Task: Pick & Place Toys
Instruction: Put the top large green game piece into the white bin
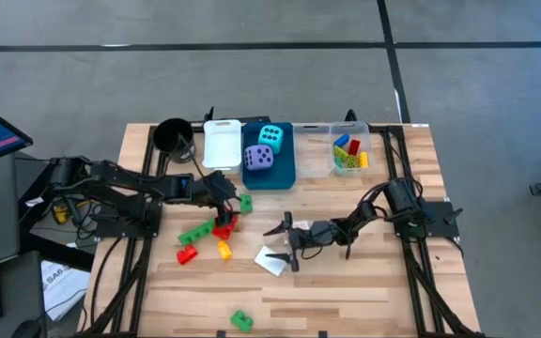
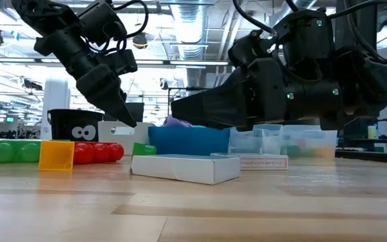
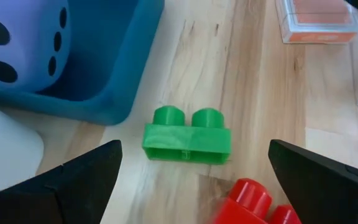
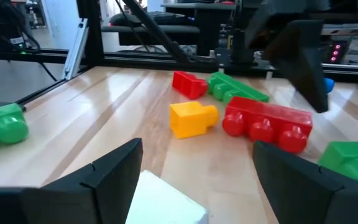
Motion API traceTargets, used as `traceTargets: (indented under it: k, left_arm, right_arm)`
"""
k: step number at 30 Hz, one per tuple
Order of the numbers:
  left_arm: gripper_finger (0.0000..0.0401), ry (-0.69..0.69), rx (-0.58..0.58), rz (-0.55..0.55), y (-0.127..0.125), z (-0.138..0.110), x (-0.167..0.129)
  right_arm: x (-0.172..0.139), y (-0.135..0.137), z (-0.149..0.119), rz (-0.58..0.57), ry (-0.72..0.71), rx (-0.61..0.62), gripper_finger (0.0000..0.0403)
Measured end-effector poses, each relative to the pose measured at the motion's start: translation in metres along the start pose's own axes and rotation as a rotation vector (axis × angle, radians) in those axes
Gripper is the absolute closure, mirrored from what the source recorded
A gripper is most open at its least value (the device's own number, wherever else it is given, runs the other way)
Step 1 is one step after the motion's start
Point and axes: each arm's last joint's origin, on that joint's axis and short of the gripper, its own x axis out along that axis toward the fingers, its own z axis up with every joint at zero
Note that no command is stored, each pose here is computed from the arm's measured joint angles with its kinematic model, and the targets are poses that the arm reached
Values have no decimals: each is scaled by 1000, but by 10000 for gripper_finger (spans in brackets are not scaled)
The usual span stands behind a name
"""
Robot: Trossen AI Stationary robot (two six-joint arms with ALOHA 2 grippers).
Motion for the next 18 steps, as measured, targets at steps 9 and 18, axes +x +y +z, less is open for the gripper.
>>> traceTargets:
  k: [9, 18]
  left_arm:
    - [2, 3, -14, -37, 2, 0, 12]
    - [1, 60, -7, -36, 0, -9, 27]
  right_arm:
    - [0, 1, -1, 3, 7, -4, 104]
    - [0, 2, -3, 4, 29, -7, 104]
